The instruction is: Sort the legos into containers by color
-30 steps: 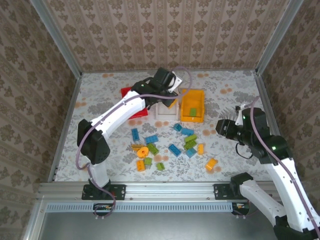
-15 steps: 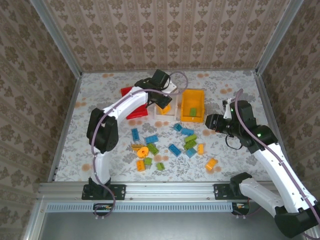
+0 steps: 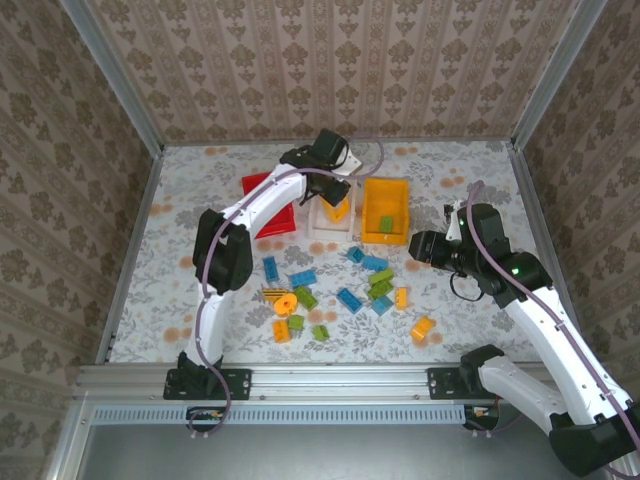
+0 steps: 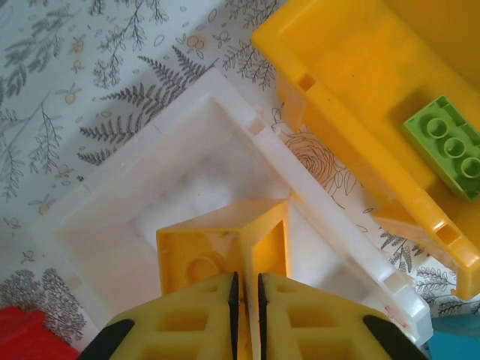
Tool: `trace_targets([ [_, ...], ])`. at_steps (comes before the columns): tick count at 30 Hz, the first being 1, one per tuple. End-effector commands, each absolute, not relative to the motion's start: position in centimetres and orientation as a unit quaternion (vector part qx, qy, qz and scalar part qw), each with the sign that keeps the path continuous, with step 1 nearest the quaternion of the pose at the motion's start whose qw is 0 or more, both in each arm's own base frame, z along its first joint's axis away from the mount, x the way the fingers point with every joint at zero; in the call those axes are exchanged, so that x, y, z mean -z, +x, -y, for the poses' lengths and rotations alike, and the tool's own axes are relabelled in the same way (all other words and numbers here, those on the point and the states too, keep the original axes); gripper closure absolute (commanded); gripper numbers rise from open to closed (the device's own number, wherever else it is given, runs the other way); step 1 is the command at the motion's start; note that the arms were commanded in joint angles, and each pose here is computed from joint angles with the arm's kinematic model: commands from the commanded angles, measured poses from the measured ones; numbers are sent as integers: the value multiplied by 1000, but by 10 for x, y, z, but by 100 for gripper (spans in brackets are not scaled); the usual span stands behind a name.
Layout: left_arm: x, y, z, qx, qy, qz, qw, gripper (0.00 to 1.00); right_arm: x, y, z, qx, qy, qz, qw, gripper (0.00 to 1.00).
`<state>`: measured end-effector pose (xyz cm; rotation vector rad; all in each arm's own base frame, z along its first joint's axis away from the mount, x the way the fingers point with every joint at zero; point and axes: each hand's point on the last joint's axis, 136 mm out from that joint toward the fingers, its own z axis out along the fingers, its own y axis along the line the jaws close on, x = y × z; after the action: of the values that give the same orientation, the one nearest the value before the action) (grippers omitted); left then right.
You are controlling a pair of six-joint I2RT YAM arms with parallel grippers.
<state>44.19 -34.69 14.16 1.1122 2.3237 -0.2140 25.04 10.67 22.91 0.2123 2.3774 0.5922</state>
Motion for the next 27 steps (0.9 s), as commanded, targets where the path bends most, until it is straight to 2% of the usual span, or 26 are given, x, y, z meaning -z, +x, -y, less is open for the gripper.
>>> trace_targets([
  [1, -146, 449, 341, 61, 422, -862, 275, 81, -226, 250, -106, -223, 84, -913, 331, 46],
  [8, -165, 460, 337, 40, 412, -861, 295, 77, -227, 250, -105, -220, 84, -914, 330, 46],
  [17, -266, 440, 323, 104, 299, -868, 383, 58, -220, 253, -102, -198, 83, -924, 316, 46],
  [22, -310, 401, 300, 166, 220, -875, 398, 52, -213, 256, -104, -190, 79, -931, 301, 45],
  [27, -322, 347, 278, 222, 165, -883, 379, 47, -201, 250, -108, -156, 67, -944, 281, 44],
])
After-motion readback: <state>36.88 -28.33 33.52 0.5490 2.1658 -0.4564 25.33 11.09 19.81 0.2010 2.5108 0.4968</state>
